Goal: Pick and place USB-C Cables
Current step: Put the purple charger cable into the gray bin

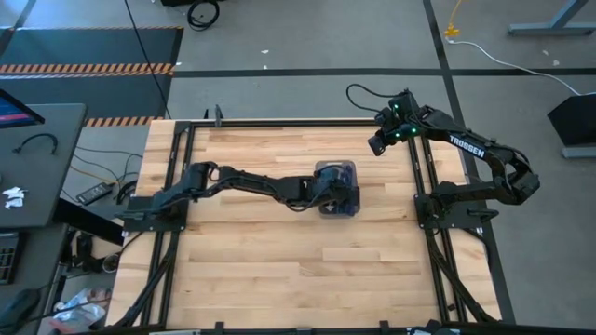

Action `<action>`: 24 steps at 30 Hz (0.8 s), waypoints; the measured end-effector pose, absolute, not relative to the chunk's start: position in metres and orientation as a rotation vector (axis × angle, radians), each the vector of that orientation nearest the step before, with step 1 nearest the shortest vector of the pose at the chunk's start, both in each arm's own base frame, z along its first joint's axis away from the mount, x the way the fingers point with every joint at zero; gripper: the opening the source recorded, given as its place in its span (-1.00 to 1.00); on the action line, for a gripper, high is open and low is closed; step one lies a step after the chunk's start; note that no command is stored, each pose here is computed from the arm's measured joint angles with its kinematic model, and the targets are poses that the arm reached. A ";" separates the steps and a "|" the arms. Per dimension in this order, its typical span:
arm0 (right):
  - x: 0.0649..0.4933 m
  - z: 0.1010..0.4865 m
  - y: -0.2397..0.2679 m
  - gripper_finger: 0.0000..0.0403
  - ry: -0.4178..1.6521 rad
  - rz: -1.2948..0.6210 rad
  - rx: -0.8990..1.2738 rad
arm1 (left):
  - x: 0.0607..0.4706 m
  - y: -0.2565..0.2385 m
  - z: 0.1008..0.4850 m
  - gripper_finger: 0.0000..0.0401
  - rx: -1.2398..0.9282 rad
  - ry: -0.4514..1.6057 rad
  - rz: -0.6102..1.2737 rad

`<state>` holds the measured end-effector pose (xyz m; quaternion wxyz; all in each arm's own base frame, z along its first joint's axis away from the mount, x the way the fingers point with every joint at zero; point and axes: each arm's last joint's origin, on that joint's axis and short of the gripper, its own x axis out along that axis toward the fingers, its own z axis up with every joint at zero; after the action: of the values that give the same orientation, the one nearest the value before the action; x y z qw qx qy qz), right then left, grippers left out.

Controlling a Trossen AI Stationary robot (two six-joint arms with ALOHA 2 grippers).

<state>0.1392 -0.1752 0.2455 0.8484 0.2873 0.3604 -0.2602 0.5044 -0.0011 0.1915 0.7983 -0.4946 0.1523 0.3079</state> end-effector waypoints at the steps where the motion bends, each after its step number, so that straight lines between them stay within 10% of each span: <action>1: 0.139 0.245 -0.175 -1.00 0.759 -0.548 0.606 | 0.504 0.001 0.191 -0.87 -1.052 0.328 0.663; 24: 0.138 0.245 -0.176 -1.00 0.764 -0.544 0.585 | 0.500 0.017 0.186 -0.87 -1.009 0.321 0.789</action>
<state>0.1379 -0.1761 0.2453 0.8510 0.2780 0.3630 -0.2582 0.4996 0.0169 0.1862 0.7900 -0.4684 0.1491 0.3664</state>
